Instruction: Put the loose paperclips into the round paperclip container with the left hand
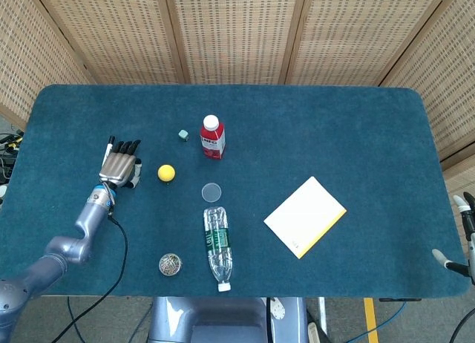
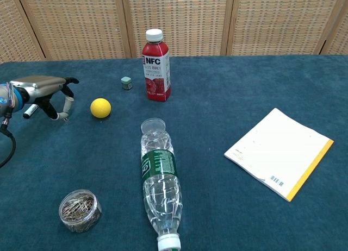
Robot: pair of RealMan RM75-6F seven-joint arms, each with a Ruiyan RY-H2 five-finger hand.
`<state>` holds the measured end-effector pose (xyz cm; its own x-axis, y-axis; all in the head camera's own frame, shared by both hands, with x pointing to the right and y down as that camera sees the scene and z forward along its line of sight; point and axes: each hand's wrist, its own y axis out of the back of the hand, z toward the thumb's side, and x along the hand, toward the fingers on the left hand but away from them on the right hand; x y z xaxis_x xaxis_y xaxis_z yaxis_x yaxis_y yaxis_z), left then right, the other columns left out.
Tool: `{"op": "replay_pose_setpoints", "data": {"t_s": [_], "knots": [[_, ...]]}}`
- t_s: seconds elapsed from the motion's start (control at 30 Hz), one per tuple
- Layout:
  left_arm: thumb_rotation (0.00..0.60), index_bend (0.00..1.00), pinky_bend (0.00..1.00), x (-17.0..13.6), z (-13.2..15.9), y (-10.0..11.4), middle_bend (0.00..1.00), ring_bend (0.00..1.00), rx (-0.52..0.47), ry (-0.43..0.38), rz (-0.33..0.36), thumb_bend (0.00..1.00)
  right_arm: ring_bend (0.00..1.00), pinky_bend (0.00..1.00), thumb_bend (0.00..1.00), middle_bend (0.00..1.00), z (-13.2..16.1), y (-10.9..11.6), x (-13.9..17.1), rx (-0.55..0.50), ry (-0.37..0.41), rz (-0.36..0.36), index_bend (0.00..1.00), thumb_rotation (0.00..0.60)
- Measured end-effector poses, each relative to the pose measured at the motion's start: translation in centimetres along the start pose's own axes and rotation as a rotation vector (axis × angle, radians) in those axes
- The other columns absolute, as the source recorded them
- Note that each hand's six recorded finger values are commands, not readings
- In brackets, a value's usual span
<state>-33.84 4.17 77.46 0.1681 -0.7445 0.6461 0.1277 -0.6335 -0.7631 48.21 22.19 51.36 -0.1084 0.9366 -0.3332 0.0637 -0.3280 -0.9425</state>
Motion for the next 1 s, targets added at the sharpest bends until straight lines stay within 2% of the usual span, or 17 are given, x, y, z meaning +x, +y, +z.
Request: {"op": "replay_pose_setpoints", "data": {"t_s": [0.3,0.6,0.77,1.0], "knots": [[0.600,0.71,0.00,-1.8,-0.3,1.9,0.00,0.00,-0.010,-0.056,0.062,0.39,0.00,0.00,0.00,0.00,0.3,0.1,0.1,-0.003,0.010,-0.001,0.00,0.600],[0.600,0.71,0.00,-6.5,2.6,3.5,0.00,0.00,-0.015,-0.237,0.118,0.39,0.00,0.00,0.00,0.00,0.4,0.1,0.1,-0.003,0.014,-0.002,0.00,0.600],[0.600,0.71,0.00,-10.3,5.0,3.1,0.00,0.00,0.002,-0.358,0.107,0.39,0.00,0.00,0.00,0.00,0.4,0.1,0.2,-0.005,0.013,-0.001,0.00,0.600],[0.600,0.71,0.00,-14.9,7.5,1.3,0.00,0.00,0.028,-0.468,0.042,0.39,0.00,0.00,0.00,0.00,0.2,0.1,0.2,-0.008,0.010,-0.001,0.00,0.600]]}}
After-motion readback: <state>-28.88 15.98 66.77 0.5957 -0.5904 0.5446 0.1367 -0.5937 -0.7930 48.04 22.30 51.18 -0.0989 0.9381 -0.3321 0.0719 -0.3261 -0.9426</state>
